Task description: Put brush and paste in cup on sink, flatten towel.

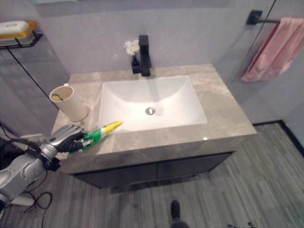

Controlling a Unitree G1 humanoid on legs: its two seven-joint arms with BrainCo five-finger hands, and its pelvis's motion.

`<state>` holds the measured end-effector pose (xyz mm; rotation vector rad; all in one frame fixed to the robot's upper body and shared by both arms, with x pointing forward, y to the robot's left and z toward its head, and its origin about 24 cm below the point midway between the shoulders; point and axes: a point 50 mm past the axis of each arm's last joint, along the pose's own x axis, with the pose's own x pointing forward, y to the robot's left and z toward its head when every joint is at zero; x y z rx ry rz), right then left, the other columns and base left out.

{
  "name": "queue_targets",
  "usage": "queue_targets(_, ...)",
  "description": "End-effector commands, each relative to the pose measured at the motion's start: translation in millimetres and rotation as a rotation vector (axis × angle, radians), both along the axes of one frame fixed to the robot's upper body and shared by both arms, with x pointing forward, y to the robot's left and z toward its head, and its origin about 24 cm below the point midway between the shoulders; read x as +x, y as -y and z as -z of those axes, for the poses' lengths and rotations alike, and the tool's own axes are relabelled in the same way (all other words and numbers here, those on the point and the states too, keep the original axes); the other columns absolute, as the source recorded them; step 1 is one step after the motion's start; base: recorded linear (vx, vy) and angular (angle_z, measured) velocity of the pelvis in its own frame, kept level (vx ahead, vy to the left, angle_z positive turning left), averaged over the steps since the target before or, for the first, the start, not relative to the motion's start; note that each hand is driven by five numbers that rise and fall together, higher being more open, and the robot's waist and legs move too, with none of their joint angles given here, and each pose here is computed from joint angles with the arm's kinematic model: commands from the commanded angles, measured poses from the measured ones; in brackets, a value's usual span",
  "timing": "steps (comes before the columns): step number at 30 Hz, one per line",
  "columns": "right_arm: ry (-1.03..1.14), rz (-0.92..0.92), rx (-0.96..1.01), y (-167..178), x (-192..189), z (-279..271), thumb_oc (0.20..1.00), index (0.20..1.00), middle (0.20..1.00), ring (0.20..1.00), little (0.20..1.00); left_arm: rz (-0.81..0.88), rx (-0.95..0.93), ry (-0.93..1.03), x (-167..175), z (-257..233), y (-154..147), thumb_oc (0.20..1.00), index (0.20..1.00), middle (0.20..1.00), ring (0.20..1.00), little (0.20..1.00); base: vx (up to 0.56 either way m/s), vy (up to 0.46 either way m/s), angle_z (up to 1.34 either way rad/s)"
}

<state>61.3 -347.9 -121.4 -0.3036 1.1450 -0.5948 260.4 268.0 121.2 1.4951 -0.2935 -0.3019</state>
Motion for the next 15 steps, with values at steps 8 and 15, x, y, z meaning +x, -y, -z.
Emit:
queue_targets(8, 0.540, -0.103, -0.290, 42, 89, -93, 1.000, 1.000, 1.000, 1.000, 1.000, -0.011, 0.125, 0.488, 18, -82, -8, 0.200, 0.200, 0.200, 0.200, 0.200, -0.02, -0.016, 0.05)
queue_targets(15, 0.931, -0.438, -0.735, 24, 140, -222, 1.000, 1.000, 1.000, 1.000, 1.000, 0.046, 0.218, 0.740, 6, -123, 3, 0.200, 0.200, 0.200, 0.200, 0.200, -0.01, 0.001, 0.01)
